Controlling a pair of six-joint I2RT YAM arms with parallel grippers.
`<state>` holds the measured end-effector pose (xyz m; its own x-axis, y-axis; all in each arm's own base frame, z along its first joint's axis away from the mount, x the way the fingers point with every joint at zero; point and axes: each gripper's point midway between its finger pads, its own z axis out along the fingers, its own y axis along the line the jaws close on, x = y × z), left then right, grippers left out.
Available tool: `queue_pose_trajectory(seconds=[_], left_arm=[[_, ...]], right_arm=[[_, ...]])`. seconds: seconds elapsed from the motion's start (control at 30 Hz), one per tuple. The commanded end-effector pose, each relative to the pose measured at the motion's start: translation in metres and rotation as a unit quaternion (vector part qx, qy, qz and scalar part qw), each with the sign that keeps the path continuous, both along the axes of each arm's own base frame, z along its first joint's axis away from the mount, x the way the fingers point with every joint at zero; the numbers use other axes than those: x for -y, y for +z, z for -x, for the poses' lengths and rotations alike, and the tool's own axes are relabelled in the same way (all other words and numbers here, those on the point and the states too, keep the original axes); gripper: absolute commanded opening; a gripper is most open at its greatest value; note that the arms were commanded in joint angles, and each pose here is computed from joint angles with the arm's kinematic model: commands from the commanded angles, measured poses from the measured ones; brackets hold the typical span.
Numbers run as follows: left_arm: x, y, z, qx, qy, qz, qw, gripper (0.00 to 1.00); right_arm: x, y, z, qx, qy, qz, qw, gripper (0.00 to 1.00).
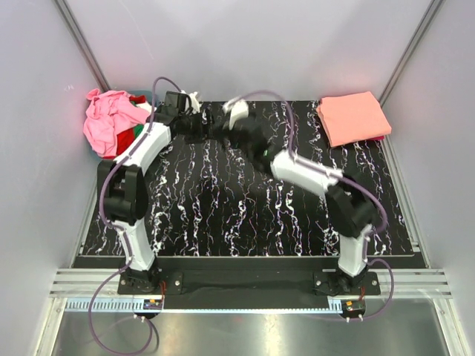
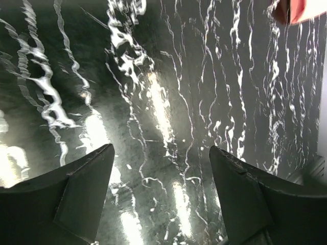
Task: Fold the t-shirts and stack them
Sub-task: Neatly place the folded tshirt to the corner, then reset both grippers
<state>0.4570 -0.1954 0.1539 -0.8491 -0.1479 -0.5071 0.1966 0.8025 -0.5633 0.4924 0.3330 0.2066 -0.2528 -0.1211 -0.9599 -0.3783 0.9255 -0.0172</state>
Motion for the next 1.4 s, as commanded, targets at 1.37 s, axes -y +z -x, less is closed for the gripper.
queue_pose_trajectory(seconds=[1.37], left_arm=[[-0.226, 0.189, 0.040, 0.377, 0.438, -0.186, 0.794, 0.99]], right_arm=[[0.050, -0.079, 0.251, -0.092, -0.011, -0.166, 0.982, 1.00]])
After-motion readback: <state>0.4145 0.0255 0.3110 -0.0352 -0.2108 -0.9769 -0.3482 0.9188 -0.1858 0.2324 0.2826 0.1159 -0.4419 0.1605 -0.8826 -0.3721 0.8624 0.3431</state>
